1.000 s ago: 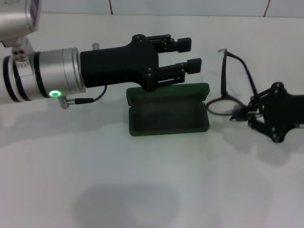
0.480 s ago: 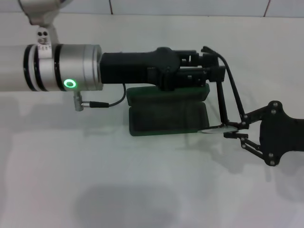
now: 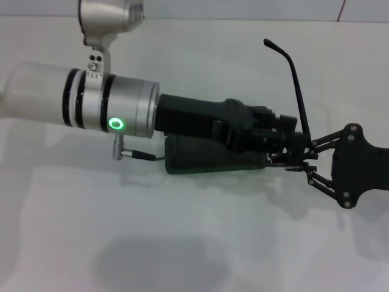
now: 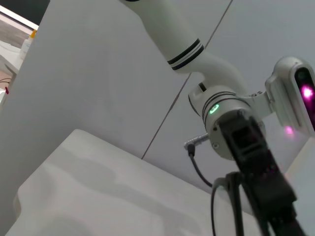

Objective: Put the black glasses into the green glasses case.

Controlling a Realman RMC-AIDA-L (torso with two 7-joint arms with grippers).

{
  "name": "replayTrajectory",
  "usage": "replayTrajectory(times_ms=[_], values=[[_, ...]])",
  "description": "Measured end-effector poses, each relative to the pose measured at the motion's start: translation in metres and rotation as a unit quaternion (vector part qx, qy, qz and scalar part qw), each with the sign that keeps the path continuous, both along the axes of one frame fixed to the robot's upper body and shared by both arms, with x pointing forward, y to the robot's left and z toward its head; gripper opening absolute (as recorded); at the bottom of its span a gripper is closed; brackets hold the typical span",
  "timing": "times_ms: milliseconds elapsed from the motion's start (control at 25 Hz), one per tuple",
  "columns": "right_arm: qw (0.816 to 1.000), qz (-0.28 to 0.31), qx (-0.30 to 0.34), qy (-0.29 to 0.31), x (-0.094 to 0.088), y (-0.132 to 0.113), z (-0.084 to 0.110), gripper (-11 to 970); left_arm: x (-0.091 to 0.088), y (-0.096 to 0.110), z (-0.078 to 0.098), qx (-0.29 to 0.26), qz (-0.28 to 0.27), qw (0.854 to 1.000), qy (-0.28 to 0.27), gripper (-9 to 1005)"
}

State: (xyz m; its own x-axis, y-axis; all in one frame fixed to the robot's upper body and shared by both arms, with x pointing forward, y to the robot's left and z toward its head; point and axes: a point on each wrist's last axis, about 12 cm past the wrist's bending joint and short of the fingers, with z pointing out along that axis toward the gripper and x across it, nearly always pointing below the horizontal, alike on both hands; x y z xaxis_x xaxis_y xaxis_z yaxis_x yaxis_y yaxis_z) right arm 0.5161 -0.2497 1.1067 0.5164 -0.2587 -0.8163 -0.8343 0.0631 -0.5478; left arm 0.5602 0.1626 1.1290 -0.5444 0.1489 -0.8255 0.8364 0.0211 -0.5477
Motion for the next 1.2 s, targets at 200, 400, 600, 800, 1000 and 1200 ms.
replayTrajectory(times_ms=[200,400,600,800,1000,1200], values=[[1.0,0.002,0.0,-0.006,-0.002,0.0,-0.001,90,-0.002,-0.005,-0.003,0.013,-0.01,1.0,0.011,559],[1.0,0.021,0.008,-0.011,-0.012,-0.005,-0.002,90,0.002,0.0,0.001,-0.01,0.013,1.0,0.011,559],[0.997,0.056,0.04,-0.036,-0.028,-0.011,0.002,90,0.009,0.01,-0.006,0.008,0.06,0.998,0.008,560],[0.991,0.106,0.074,-0.044,-0.042,-0.011,0.007,90,0.015,0.01,-0.02,0.063,0.093,0.994,0.001,561],[0.981,0.163,0.101,-0.008,-0.044,0.01,0.0,89,0.018,0.005,-0.018,0.04,0.108,0.993,-0.019,562],[0.987,0.119,0.096,0.049,-0.027,0.023,-0.017,89,0.01,0.005,-0.004,-0.03,0.078,0.995,-0.051,563]])
